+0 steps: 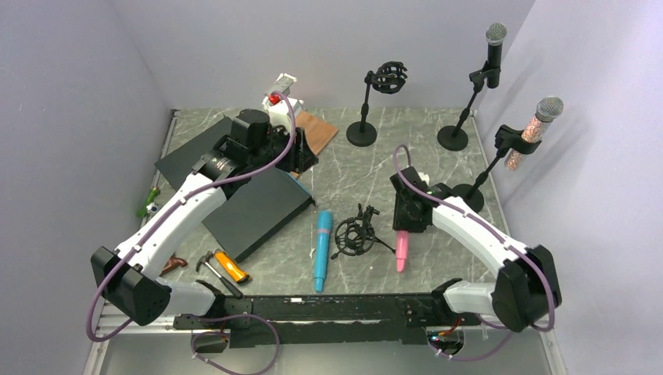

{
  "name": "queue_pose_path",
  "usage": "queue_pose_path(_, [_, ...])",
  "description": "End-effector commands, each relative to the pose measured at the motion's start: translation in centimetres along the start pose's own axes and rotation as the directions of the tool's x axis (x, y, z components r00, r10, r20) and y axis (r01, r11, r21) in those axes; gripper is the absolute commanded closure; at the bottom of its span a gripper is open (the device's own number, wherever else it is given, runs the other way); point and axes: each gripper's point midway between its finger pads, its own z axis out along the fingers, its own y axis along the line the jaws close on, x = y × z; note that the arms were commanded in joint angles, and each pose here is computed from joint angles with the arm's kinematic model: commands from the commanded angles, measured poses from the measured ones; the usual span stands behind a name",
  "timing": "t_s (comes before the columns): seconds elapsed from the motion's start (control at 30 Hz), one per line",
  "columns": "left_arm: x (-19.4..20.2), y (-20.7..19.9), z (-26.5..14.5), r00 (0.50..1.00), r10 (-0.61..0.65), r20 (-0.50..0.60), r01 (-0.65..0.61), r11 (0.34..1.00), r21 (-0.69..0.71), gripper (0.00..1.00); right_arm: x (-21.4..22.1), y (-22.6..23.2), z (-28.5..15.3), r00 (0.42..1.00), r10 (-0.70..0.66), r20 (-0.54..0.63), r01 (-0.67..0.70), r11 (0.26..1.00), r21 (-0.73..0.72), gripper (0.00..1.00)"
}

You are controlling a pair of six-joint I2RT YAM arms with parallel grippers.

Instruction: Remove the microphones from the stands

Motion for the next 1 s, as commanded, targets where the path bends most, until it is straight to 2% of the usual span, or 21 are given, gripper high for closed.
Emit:
queue_pose_path(0.0, [-0.6,0.2,0.3,1.0,0.003,0.031,-0.003,1.0,-0.006,0.52,1.5,-1.6,2.0,0.996,0.069,-0.049,-0.062,0.99,0.127,0.91])
queue_pose_path(0.13, [-0.7,0.2,0.3,0.999,0.006,0.033,-0.006,1.0,-0.012,0.52,2.1,-2.5,3.2,0.996,0.062,-0.07,-0.047,0.98,0.193,0.88])
queue_pose_path(0.23, [-0.7,0.3,0.2,0.999,0.006,0.031,-0.006,1.0,-0.015,0.52,2.2,-2.5,3.7,0.996,0.063,-0.07,-0.048,0.98,0.194,0.75])
queue_pose_path(0.3, [-0.8,0.2,0.2,0.999,0.007,0.033,-0.006,1.0,-0.01,0.52,2.4,-2.6,4.1,0.996,0.059,-0.072,-0.044,0.979,0.2,0.61])
queue_pose_path(0.43, [-0.9,0.1,0.1,0.999,0.005,0.037,-0.005,1.0,-0.006,0.52,2.6,-2.1,4.7,0.996,0.057,-0.074,-0.044,0.983,0.176,0.5])
queue_pose_path(0.77, [-1.1,-0.2,-0.3,0.999,0.008,0.048,-0.008,1.0,-0.001,0.52,-0.7,-1.1,2.9,0.999,0.034,0.015,-0.036,0.99,0.137,0.37])
queue_pose_path(0.97, [-1.5,-0.3,-0.7,0.998,0.012,0.06,-0.012,1.0,-0.002,0.53,-6.0,-0.1,-0.3,0.99,-0.002,0.144,-0.017,0.992,0.127,0.26])
